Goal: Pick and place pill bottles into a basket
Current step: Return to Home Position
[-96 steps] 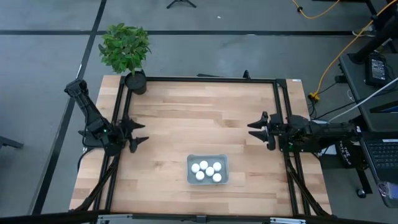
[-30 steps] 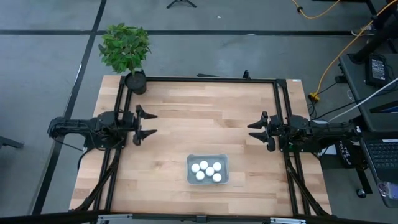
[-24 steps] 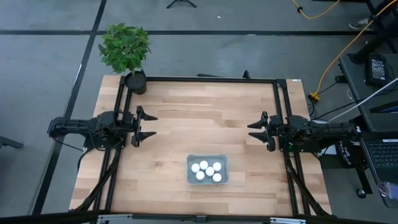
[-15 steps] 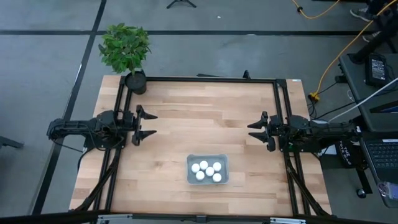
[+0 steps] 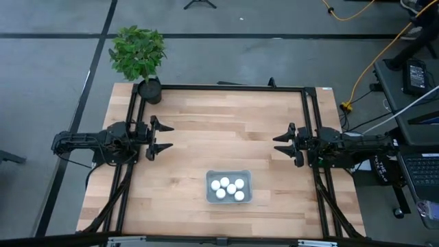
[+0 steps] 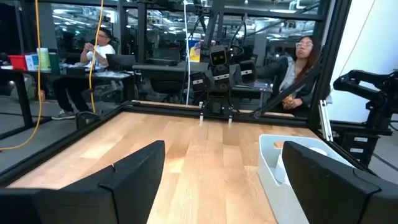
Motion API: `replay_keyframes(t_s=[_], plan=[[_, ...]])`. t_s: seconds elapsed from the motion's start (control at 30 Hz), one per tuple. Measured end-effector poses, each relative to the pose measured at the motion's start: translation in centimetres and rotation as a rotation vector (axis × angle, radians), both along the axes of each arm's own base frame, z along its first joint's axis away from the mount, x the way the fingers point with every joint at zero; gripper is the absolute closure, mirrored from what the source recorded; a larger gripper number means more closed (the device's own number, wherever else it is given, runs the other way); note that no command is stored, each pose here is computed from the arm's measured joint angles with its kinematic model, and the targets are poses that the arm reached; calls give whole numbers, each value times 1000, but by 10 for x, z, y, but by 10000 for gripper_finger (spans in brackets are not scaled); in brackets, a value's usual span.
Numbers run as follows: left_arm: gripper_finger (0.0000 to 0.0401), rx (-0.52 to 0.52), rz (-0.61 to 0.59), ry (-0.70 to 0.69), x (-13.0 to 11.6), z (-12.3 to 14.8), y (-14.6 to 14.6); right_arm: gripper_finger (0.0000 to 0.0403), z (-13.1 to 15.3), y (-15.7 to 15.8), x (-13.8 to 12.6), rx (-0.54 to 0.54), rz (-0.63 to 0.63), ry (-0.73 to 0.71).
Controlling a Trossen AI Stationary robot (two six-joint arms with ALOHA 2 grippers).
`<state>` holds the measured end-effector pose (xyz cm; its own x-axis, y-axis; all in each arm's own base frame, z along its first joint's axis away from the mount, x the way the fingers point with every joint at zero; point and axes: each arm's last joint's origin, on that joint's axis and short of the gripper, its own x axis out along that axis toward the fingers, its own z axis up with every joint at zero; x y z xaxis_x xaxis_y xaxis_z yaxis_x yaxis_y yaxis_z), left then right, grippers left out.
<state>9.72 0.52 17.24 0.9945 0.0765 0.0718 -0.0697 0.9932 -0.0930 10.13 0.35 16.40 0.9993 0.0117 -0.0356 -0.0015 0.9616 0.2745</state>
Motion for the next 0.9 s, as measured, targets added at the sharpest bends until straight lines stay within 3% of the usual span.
replay_keyframes(t_s=[0.23, 0.43, 0.9], plan=[[84, 2, 0, 1, 0, 0, 0, 210, 0, 0, 0, 0, 0, 0], [84, 100, 0, 30, 0, -2, 0, 210, 0, 0, 0, 0, 0, 0], [84, 103, 4, 31, 0, -2, 0, 210, 0, 0, 0, 0, 0, 0]])
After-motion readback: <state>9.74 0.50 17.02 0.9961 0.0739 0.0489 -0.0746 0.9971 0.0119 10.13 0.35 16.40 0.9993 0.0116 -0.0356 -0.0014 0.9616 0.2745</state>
